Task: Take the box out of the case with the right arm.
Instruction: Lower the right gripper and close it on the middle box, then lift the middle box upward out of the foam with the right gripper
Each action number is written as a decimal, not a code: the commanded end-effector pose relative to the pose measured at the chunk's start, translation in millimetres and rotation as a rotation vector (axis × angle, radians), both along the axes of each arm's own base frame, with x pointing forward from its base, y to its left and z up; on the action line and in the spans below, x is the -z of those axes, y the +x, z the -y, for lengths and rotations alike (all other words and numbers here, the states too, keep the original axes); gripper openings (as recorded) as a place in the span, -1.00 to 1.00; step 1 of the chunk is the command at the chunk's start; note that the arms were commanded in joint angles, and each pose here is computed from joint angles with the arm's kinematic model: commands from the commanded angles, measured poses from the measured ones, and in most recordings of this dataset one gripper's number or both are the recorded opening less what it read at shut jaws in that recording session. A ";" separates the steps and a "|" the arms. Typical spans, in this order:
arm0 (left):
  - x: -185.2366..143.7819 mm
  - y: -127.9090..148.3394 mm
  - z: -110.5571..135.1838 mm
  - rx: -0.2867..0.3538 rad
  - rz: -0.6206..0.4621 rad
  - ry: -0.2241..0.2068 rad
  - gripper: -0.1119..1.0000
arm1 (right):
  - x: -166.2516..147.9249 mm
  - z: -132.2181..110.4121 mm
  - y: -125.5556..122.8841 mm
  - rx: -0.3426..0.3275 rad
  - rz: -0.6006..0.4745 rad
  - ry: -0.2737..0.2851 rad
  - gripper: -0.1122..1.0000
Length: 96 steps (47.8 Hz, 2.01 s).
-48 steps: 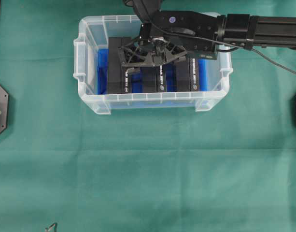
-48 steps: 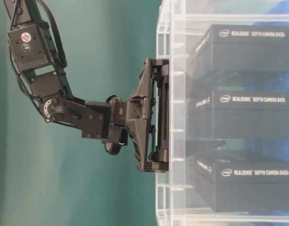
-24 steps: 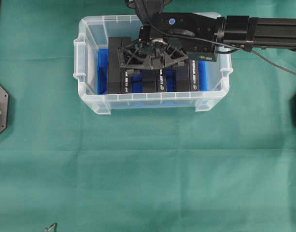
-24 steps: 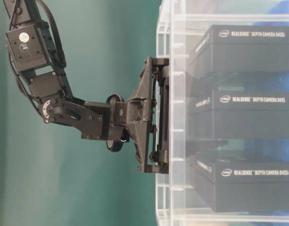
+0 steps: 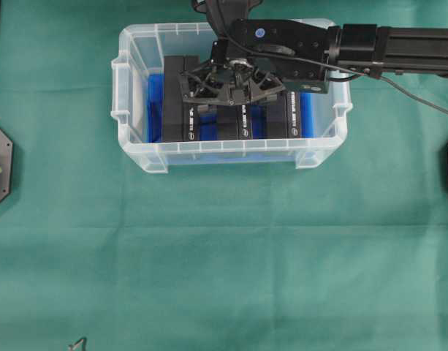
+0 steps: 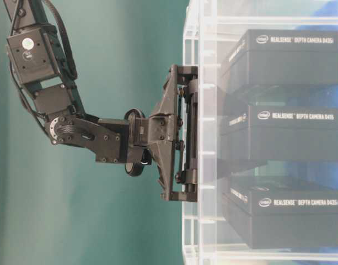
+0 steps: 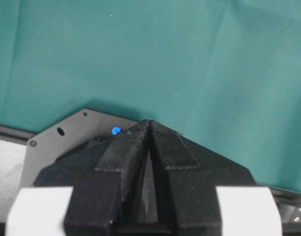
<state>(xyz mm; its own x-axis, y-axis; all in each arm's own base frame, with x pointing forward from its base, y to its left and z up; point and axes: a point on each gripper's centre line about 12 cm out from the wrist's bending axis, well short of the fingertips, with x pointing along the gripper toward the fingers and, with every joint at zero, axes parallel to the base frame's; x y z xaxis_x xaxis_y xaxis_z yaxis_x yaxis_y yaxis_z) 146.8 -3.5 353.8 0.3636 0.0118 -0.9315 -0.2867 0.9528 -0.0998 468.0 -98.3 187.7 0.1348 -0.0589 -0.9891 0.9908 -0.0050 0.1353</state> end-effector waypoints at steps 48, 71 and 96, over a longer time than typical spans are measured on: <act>-6.0 1.0 -1.0 -0.004 0.020 0.003 -0.75 | -149.4 0.1 -15.0 0.030 0.064 -0.052 0.39; -6.0 1.0 -1.0 -0.004 0.020 0.003 -0.75 | -211.4 -0.9 -28.1 0.045 0.108 -0.077 0.39; -5.5 1.0 -1.0 -0.004 0.018 0.003 -0.75 | -222.0 -3.3 -34.8 0.051 0.087 -0.079 0.39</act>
<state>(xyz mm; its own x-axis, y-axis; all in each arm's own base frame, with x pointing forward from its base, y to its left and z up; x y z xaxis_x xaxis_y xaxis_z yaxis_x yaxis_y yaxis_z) 146.4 -3.3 353.5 0.3637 0.0133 -0.9314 -0.2871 0.9528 -0.0984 447.4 -98.6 376.3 0.1372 -0.1262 -0.9825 0.9888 -0.0422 0.1435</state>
